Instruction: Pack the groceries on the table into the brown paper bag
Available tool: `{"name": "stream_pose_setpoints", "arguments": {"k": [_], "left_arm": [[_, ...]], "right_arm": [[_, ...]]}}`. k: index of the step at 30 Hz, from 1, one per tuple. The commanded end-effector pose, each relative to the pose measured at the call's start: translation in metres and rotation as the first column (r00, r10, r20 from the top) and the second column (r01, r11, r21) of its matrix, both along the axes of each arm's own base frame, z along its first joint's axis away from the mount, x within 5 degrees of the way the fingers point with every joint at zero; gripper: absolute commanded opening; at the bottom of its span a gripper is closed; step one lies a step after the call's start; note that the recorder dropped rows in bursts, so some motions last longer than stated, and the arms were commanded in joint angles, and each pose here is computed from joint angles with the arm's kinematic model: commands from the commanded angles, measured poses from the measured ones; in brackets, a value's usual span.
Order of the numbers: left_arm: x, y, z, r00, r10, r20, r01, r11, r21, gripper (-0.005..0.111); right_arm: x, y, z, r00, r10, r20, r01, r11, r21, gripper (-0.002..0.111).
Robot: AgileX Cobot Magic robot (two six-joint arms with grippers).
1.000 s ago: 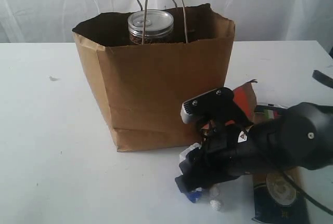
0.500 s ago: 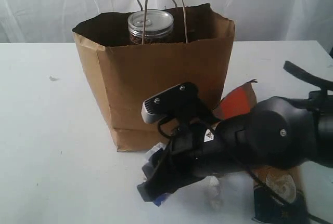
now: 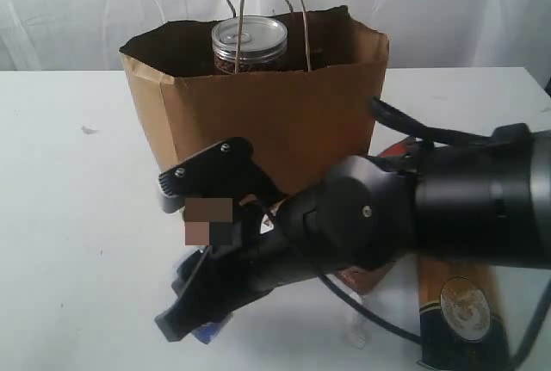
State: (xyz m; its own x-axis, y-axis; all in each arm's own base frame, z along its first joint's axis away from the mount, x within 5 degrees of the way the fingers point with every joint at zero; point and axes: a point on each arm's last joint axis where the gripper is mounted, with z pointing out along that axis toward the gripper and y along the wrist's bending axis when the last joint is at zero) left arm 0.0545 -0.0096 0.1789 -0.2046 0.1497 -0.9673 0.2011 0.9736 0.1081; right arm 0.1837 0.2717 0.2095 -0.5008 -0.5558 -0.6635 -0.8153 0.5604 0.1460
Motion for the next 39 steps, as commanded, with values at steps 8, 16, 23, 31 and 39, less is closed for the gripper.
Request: {"name": "stream_pose_setpoints", "arguments": {"k": [8, 16, 23, 31, 39], "left_arm": [[0.0, 0.0, -0.001, 1.0, 0.003, 0.003, -0.003, 1.0, -0.003, 0.0], [0.0, 0.0, -0.001, 1.0, 0.003, 0.003, -0.003, 1.0, -0.003, 0.0], [0.0, 0.0, -0.001, 1.0, 0.003, 0.003, -0.003, 1.0, -0.003, 0.0], [0.0, 0.0, -0.001, 1.0, 0.003, 0.003, -0.003, 1.0, -0.003, 0.0], [0.0, 0.0, -0.001, 1.0, 0.003, 0.003, -0.003, 1.0, -0.003, 0.0]], "right_arm": [[0.007, 0.052, -0.003, 0.991, 0.133, 0.014, -0.133, 0.991, -0.025, 0.0], [0.018, 0.076, -0.006, 0.987, 0.161, 0.008, -0.161, 0.987, -0.028, 0.0], [0.023, 0.087, -0.021, 0.982, 0.188, -0.015, -0.189, 0.98, -0.068, 0.0], [0.022, 0.086, -0.028, 0.971, 0.233, -0.052, -0.238, 0.963, -0.129, 0.014], [0.022, 0.086, -0.02, 0.971, 0.236, -0.034, -0.239, 0.964, -0.116, 0.069]]}}
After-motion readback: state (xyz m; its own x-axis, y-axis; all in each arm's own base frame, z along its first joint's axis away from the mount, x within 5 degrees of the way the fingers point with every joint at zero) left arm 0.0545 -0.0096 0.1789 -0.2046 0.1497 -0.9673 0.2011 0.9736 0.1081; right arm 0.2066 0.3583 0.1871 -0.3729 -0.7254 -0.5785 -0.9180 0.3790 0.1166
